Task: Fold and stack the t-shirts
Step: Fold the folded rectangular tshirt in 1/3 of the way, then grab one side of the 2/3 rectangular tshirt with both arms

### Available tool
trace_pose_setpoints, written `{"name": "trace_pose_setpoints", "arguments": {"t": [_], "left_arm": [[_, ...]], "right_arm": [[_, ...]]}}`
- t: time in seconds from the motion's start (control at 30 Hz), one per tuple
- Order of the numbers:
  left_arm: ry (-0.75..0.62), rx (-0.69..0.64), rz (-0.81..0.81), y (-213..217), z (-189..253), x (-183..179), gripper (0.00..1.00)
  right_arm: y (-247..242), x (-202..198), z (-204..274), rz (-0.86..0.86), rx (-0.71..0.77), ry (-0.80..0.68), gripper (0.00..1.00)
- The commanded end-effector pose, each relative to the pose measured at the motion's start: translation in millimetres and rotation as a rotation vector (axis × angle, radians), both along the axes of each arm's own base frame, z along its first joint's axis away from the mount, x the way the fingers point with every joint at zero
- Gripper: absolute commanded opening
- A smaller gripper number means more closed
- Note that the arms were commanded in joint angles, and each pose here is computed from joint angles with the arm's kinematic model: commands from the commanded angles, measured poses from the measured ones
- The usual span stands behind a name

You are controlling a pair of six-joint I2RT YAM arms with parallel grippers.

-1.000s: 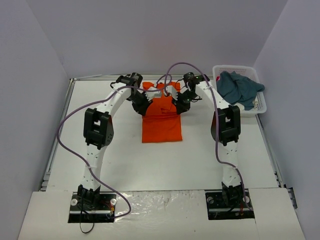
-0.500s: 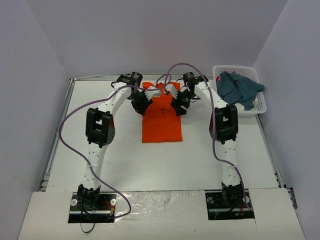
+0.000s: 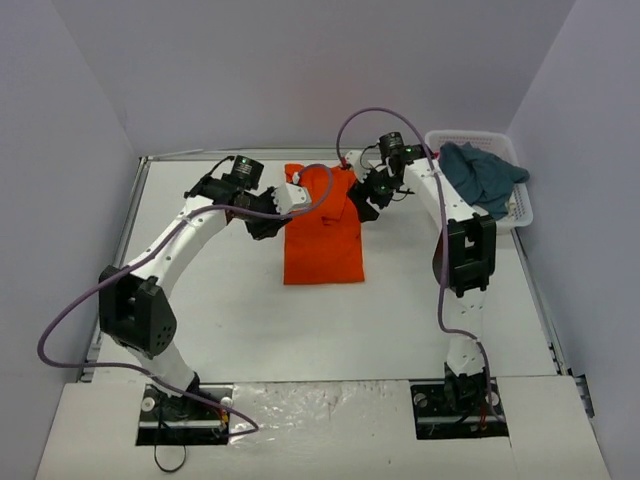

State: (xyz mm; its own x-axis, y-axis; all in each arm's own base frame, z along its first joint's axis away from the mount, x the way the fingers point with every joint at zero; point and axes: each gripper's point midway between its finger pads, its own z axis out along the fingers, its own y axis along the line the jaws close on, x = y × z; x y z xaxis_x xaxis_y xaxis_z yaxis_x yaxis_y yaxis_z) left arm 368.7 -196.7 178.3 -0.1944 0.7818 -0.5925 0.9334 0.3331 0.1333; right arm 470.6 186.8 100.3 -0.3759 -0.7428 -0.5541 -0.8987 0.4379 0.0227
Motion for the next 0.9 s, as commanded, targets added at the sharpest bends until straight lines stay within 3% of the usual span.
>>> {"name": "trace_pose_setpoints", "arguments": {"t": [0.0, 0.1, 0.17, 0.37, 0.87], "left_arm": [[-0.097, 0.031, -0.003, -2.2, -1.9, -14.7, 0.30], [-0.136, 0.087, -0.031, -9.1, -20.2, -44.5, 0.30], [-0.147, 0.117, -0.065, -16.1, -34.8, -64.8, 0.30], [-0.200, 0.120, -0.075, -33.4, -59.7, -80.6, 0.30], [-0.243, 0.144, -0.084, -43.8, -110.5, -79.8, 0.30]], "right_arm": [[-21.6, -28.9, 40.0, -0.152, -0.008, 0.017, 0.67], [-36.1, -61.3, 26.3, -0.206, -0.044, 0.082, 0.69], [-41.5, -87.3, 21.2, -0.234, -0.047, 0.131, 0.79], [-56.9, -143.2, 15.9, -0.233, -0.035, 0.201, 0.79], [-103.9, -145.2, 19.1, -0.385, 0.009, 0.217, 0.78]]}}
